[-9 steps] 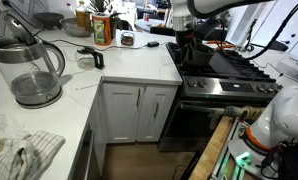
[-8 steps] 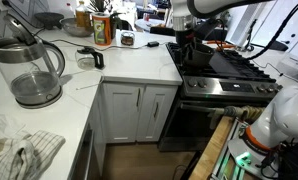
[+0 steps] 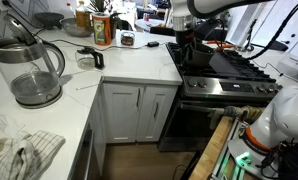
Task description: Move the Pot to the right side of the stove
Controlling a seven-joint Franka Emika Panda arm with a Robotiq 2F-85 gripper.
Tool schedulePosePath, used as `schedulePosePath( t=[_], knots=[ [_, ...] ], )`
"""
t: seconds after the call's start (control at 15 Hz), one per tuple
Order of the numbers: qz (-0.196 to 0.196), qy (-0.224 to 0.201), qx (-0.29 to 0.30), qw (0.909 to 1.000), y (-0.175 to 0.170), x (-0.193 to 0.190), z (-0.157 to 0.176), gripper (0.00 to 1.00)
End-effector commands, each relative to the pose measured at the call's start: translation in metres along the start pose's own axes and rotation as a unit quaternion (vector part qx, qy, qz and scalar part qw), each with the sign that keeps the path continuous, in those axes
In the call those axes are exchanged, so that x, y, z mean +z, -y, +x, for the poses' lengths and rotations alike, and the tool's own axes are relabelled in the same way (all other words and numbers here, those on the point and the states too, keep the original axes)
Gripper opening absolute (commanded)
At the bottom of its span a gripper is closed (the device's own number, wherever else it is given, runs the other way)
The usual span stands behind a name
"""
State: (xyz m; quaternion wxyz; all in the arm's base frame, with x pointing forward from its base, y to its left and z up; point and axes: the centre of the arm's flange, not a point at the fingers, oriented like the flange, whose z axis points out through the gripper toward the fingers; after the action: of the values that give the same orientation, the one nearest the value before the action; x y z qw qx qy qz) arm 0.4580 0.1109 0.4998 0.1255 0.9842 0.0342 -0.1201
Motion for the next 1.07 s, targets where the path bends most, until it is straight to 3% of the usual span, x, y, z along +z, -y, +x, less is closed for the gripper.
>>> schedulePosePath(
  t=[0.0,0.27,0.47,0.73,1.0],
  knots=[
    [-0.017,0.008,-0.006,0.9998,-0.005,0.003,-0.005,1.0],
    [-0.01,0.01,-0.12,0.9927,-0.044,0.011,-0.04,1.0],
    [0.007,-0.027,-0.175,0.9842,-0.093,0.002,-0.063,1.0],
    [-0.026,-0.069,-0.216,0.9736,-0.164,-0.01,-0.103,1.0],
    [-0.053,-0.119,-0.289,0.9484,-0.237,-0.009,-0.125,1.0]
  ],
)
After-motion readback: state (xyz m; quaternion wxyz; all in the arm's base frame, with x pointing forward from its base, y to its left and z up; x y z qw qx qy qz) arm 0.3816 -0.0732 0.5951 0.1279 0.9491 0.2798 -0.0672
